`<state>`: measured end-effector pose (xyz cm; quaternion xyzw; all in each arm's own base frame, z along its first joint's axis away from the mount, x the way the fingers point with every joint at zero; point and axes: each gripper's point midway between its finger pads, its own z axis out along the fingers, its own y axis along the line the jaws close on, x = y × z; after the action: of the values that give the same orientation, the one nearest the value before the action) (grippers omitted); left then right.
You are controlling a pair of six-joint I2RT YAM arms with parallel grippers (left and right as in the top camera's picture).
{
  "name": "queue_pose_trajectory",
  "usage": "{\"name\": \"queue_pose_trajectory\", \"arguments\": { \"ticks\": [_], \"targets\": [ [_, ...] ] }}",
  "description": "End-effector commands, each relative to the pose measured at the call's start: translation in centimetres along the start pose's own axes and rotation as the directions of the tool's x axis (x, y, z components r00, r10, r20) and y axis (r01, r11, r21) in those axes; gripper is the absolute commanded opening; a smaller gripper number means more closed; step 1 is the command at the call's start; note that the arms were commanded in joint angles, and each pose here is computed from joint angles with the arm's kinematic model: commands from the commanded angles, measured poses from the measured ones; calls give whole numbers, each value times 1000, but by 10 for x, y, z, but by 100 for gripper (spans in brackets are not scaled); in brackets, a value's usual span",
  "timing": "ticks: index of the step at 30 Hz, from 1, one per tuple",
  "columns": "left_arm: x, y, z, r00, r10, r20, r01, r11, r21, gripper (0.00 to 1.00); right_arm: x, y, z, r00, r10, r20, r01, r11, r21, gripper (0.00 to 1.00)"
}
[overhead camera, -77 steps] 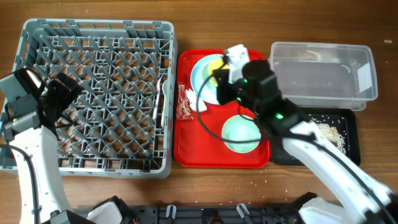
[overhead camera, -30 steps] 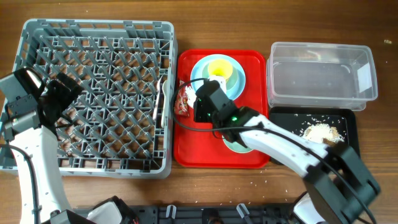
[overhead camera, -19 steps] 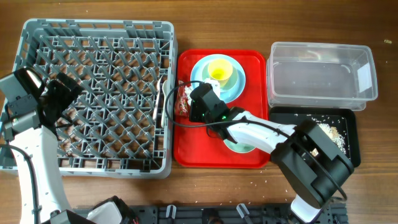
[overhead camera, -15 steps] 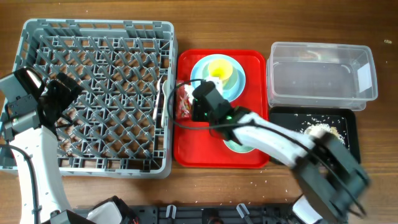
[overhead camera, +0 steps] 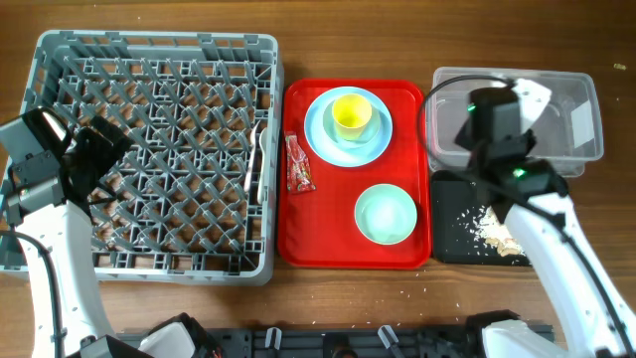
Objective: Sort waste into correct bins and load items into the dishwasher rack
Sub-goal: 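Carry the tissue right and drop it into the clear bin, then grasp the red candy wrapper on the tray with the right gripper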
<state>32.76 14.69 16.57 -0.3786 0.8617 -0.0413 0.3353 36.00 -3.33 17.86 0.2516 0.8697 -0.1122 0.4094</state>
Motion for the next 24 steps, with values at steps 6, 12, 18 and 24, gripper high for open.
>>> {"name": "queue_pose_trajectory", "arguments": {
  "ticks": [6,12,18,24],
  "targets": [
    [-6,-2,-3,1000,-3,17,2,1000,9,100,7,0,18,981,-175,-85,168,981,-93,93],
    [-6,-2,-3,1000,-3,17,2,1000,8,100,37,115,-149,942,-299,-154,-12,427,-904,53],
    [-6,-2,-3,1000,-3,17,2,1000,8,100,120,151,-172,859,-493,-138,134,478,-868,55],
    [-6,-2,-3,1000,-3,17,3,1000,8,100,193,234,-182,821,-570,34,334,432,-838,62]
  ]
}}
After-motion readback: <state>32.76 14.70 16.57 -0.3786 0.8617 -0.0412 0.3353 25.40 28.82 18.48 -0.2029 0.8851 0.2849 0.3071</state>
